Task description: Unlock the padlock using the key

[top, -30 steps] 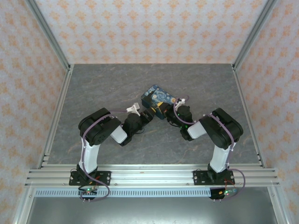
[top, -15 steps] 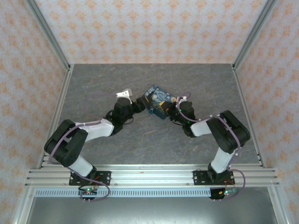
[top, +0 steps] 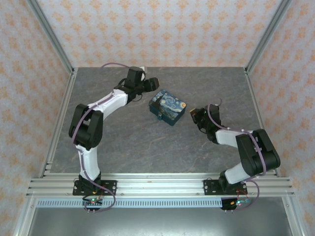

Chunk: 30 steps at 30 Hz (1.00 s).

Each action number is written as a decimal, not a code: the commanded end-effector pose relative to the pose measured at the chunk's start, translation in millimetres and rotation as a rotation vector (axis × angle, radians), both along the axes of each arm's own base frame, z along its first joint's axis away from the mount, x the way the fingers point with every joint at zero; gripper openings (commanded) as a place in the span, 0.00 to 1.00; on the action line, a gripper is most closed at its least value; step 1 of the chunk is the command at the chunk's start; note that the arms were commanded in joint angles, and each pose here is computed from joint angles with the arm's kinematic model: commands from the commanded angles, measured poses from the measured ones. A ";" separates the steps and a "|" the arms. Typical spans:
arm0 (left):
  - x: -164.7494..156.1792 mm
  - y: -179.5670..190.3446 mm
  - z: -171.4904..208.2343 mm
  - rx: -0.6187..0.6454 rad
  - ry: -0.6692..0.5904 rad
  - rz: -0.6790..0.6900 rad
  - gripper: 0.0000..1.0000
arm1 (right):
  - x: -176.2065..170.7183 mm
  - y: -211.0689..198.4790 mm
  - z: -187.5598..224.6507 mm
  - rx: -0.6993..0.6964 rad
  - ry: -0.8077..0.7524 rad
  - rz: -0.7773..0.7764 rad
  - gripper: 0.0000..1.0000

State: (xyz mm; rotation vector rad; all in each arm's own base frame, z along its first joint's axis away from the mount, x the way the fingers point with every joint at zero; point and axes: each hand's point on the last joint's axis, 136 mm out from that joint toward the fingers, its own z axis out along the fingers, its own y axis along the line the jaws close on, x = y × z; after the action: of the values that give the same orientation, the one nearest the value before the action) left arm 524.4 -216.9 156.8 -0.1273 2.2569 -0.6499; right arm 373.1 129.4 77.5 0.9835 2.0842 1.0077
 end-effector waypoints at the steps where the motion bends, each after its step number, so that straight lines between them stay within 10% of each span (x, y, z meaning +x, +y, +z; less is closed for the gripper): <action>1: -20.4 -10.6 -28.0 0.057 0.130 -0.121 0.69 | -8.5 -17.3 -29.5 -0.144 0.125 -0.020 0.00; 21: -80.9 -50.4 -23.4 -0.145 0.147 -0.255 0.68 | 35.4 68.5 -20.8 -0.149 0.136 0.238 0.00; 30: -139.7 -25.9 -41.7 -0.204 0.176 -0.074 0.69 | 21.3 95.6 -20.1 -0.145 0.118 0.297 0.00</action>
State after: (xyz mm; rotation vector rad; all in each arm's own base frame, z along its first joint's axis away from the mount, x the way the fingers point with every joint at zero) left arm 389.7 -215.6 84.9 -0.2043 2.4952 -0.7952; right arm 407.0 192.2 53.5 0.7987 2.3718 0.8490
